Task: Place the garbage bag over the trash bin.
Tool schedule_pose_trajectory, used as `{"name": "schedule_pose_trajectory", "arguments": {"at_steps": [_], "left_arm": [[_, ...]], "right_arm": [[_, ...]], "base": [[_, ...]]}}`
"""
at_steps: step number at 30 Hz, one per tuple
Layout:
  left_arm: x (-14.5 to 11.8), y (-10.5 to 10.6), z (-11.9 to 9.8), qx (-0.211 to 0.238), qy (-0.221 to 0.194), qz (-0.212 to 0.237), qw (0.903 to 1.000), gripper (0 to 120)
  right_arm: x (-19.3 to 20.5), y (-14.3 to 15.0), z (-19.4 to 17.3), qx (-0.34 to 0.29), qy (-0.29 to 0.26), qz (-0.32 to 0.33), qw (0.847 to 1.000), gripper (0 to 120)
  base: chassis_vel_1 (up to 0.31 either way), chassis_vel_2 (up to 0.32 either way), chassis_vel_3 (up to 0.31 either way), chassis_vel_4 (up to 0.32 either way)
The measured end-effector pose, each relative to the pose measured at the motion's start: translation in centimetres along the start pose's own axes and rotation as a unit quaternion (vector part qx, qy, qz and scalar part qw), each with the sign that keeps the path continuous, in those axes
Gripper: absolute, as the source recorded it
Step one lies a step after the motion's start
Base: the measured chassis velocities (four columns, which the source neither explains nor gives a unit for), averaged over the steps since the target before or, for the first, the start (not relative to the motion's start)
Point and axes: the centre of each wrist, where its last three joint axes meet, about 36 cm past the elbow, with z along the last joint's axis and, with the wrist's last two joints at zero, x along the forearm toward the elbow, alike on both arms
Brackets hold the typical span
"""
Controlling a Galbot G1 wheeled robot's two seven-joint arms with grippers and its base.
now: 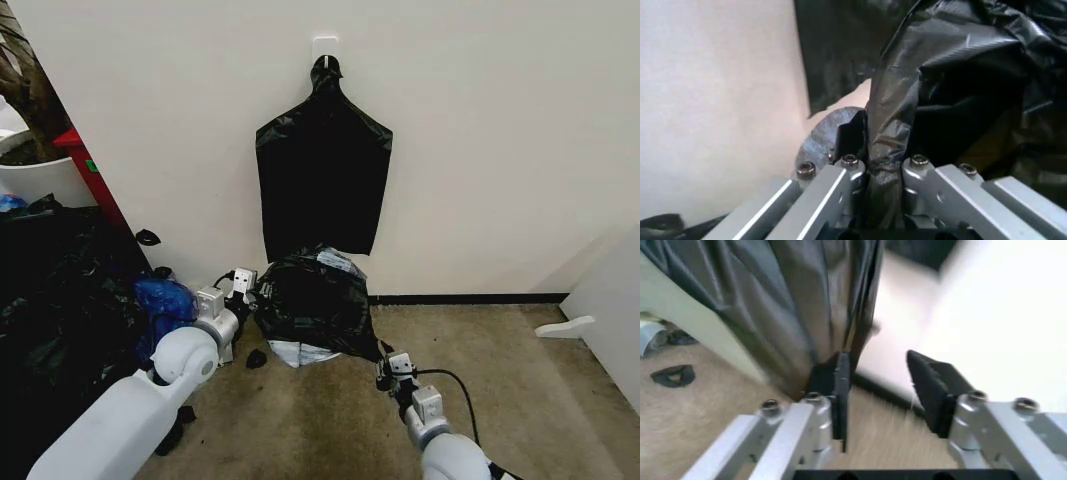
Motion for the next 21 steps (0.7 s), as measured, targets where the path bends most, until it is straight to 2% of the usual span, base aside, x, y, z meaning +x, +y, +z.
{"name": "schedule_pose_trajectory", "arguments": {"at_steps": [3,6,10,13,17,20,21], "left_arm": [[0.1,0.7,0.3,-0.021,-0.007,-0.003,0.9997,3],[0.3,0.9,0.6,-0.035,-0.016,-0.003,0.9992,3],[0.6,0.9,1.3,-0.069,-0.032,0.005,0.9971,3],[0.8,0.8,1.7,-0.079,-0.039,0.014,0.996,3],[1.4,0.7,2.9,-0.119,-0.07,0.045,0.9894,3],[1.6,0.7,3.3,-0.136,-0.08,0.057,0.9858,3],[1.7,0.6,3.6,-0.145,-0.083,0.061,0.984,3]], "right_arm": [[-1.0,-3.3,2.3,0.088,-0.078,-0.024,0.993,47],[-1.3,-4.3,2.3,0.098,-0.097,-0.018,0.99,54],[-2.2,-6.1,0.0,0.058,-0.151,-0.006,0.987,72],[-2.7,-6.5,-0.8,0.047,-0.169,-0.013,0.984,79],[-3.4,-6.0,-2.1,0.03,-0.168,-0.03,0.985,96],[-3.7,-5.8,-2.3,0.03,-0.162,-0.036,0.986,98],[-3.8,-5.7,-2.2,0.03,-0.16,-0.04,0.986,93]], "base": [[0.0,0.0,0.0,0.0],[0.0,0.0,0.0,0.0],[0.0,0.0,0.0,0.0],[0.0,0.0,0.0,0.0],[0.0,0.0,0.0,0.0],[0.0,0.0,0.0,0.0],[0.0,0.0,0.0,0.0]]}}
